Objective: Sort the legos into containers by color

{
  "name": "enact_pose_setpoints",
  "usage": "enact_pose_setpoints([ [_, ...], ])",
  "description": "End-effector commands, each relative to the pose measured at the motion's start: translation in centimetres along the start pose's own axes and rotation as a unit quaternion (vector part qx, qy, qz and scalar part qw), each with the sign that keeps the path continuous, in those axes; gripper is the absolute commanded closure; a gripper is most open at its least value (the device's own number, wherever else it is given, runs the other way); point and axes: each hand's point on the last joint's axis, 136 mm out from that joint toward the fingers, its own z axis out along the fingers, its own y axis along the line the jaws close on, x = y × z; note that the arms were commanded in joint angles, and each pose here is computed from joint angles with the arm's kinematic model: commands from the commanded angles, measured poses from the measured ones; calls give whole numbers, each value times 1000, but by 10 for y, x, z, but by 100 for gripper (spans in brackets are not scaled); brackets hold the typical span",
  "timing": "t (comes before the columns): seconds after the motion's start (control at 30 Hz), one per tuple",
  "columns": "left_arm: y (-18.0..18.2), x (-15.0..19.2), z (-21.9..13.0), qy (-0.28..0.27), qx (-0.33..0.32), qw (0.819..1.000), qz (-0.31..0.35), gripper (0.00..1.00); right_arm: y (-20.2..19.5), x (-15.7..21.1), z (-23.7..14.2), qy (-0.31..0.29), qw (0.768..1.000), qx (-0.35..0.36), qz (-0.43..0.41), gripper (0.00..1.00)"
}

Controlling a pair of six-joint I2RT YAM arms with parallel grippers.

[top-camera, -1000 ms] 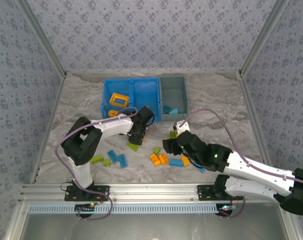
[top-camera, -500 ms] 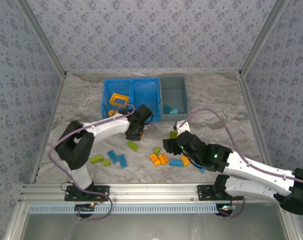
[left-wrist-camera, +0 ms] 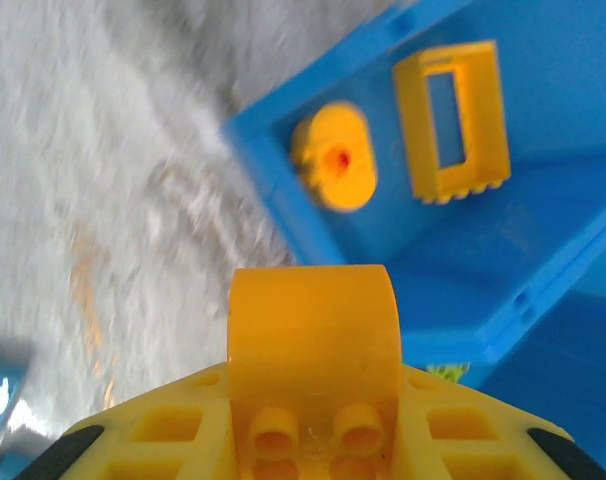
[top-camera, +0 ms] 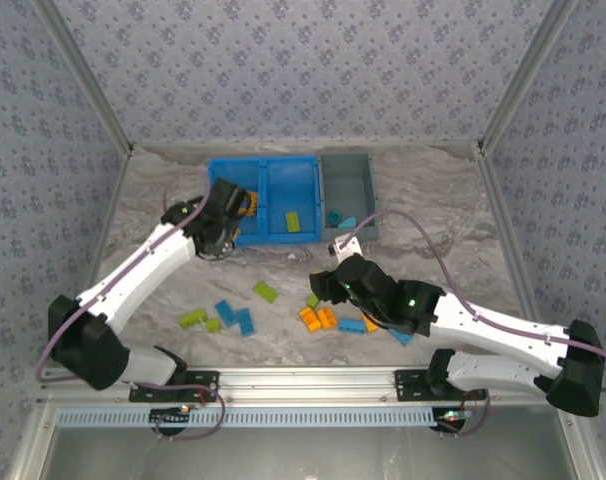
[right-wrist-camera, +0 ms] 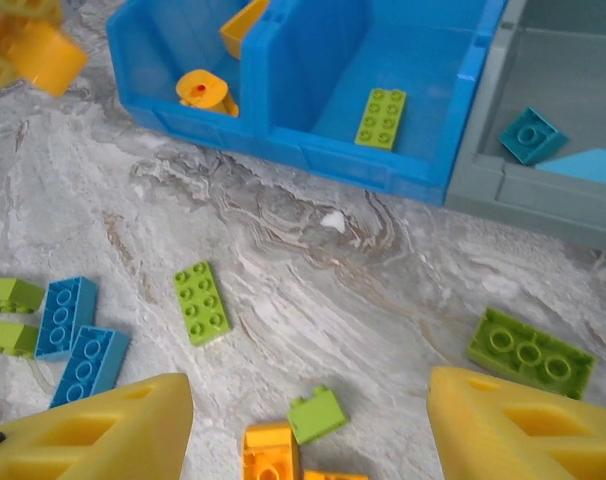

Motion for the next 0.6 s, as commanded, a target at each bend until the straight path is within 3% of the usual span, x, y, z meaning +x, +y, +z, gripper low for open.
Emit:
enact_pose_setpoints([
  [0.0, -21, -12, 22, 26, 4, 990, 140, 73, 23, -28, 1, -27, 999, -30, -5, 34],
  [0.2, -47, -21, 58, 48, -7, 985, 167, 73, 37, -39, 10, -32, 999, -39, -2, 34],
  [0.57, -54, 8, 131, 96, -53, 981, 161, 73, 50, -47, 10, -43, 998, -55, 12, 33],
])
